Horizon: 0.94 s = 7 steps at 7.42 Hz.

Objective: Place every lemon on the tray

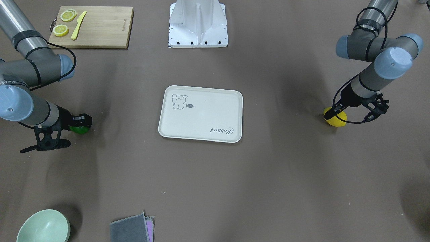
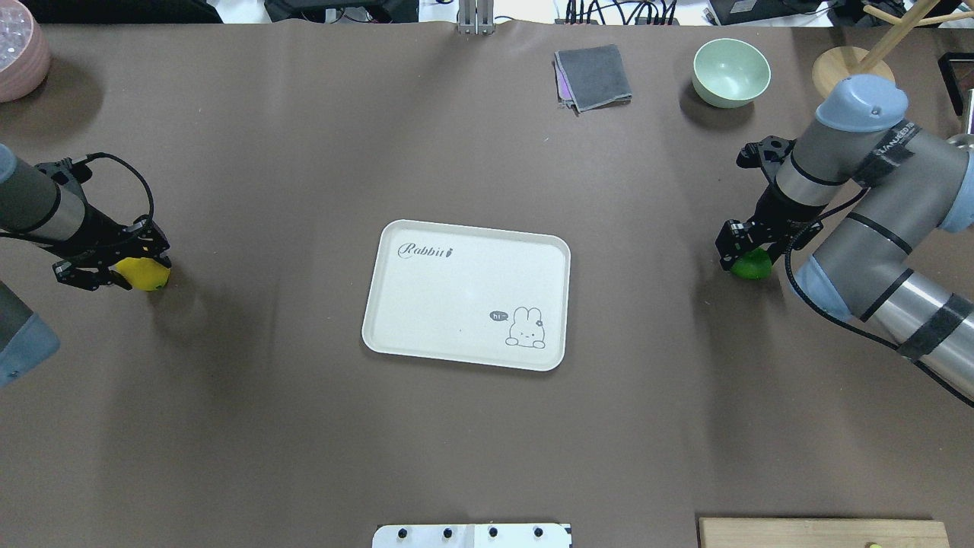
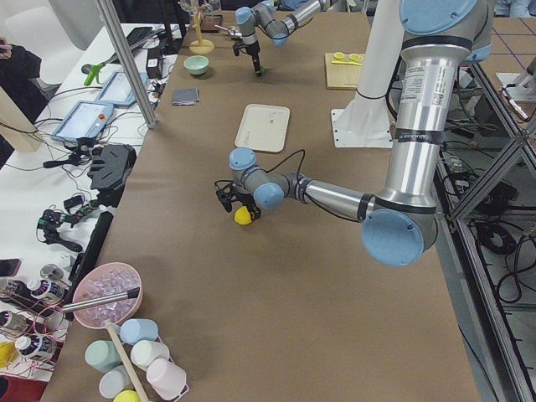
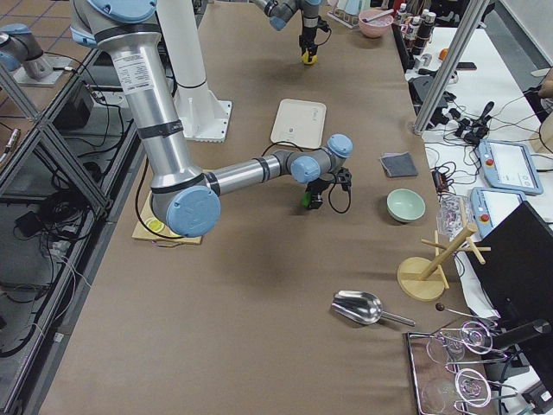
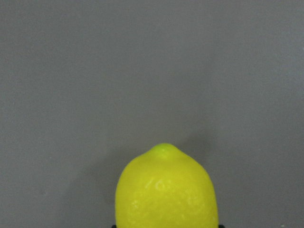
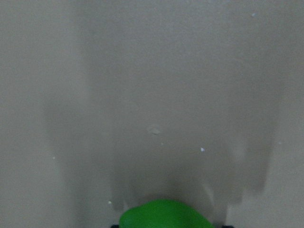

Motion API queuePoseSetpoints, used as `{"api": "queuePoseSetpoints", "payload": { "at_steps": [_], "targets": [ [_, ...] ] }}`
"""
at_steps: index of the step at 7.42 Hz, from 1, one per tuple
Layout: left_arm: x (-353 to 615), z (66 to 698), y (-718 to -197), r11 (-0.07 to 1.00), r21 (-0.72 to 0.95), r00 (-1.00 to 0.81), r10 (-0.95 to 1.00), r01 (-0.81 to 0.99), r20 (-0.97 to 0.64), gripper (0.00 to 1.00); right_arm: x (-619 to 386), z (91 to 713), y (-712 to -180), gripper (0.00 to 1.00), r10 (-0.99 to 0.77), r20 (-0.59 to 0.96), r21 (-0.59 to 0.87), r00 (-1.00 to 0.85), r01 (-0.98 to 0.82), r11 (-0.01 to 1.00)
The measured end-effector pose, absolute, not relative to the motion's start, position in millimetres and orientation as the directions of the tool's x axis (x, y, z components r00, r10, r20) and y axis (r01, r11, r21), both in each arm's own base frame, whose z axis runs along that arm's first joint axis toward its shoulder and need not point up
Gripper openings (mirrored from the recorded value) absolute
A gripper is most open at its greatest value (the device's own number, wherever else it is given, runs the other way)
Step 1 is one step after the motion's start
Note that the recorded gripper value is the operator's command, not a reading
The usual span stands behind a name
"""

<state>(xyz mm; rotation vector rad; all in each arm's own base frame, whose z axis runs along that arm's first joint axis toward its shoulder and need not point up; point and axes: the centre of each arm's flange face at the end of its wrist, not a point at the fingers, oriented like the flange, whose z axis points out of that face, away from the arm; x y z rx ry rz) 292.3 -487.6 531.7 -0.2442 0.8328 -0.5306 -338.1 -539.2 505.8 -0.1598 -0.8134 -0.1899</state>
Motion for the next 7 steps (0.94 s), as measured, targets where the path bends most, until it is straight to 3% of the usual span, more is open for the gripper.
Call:
{"api": "queuePoseSetpoints", "payload": {
  "at_steps": [3,7],
  "targets": [
    [272,519,-494,0.942,-0.265,0.624,-0.334,0.203,-0.707,0.00,-324,477,-559,0.27,-0.080,0.775,-0.067,0.627,0.208,0.976],
    [234,439,-509,0.998,-0.058,0.699,-0.049,0.011,-0.713,0.00,-369,377,-577,0.28,-0.032,0.821,-0.074,0.571,0.161,0.984]
  ]
}}
